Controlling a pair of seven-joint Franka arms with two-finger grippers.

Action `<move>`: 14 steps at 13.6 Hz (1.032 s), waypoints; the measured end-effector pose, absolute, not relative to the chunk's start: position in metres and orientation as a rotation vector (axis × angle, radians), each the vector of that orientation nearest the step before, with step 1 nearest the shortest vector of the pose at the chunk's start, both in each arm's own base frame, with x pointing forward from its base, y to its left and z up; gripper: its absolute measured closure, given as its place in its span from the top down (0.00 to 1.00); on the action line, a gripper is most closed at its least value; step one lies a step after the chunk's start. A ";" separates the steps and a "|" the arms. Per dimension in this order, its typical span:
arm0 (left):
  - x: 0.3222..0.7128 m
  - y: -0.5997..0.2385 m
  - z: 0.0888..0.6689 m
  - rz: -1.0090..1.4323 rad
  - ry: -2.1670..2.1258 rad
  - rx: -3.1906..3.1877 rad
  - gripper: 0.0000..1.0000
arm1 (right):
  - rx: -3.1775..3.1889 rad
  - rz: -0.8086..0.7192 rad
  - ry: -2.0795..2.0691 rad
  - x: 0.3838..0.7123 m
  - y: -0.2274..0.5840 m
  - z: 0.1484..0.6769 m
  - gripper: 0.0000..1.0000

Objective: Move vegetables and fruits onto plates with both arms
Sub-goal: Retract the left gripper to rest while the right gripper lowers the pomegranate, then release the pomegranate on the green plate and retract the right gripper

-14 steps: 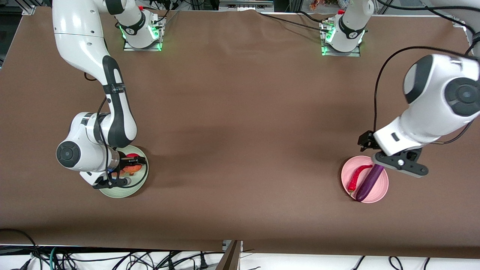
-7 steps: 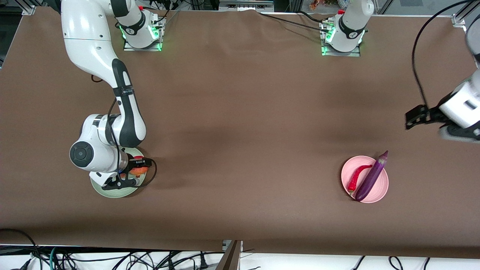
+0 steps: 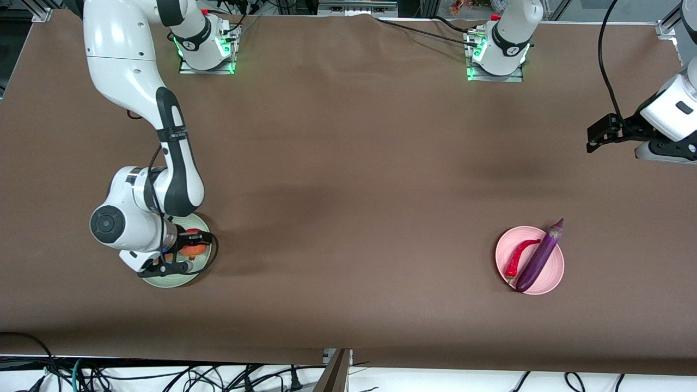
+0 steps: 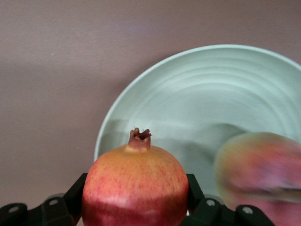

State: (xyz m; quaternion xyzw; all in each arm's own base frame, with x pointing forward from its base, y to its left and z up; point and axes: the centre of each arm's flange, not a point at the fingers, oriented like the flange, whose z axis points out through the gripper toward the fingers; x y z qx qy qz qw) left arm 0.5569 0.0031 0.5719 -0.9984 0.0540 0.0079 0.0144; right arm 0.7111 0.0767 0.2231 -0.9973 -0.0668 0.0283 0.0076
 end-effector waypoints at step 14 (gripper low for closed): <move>0.553 0.000 0.576 0.030 0.155 -3.132 1.00 | -3.066 0.007 -0.166 0.714 0.042 0.413 1.00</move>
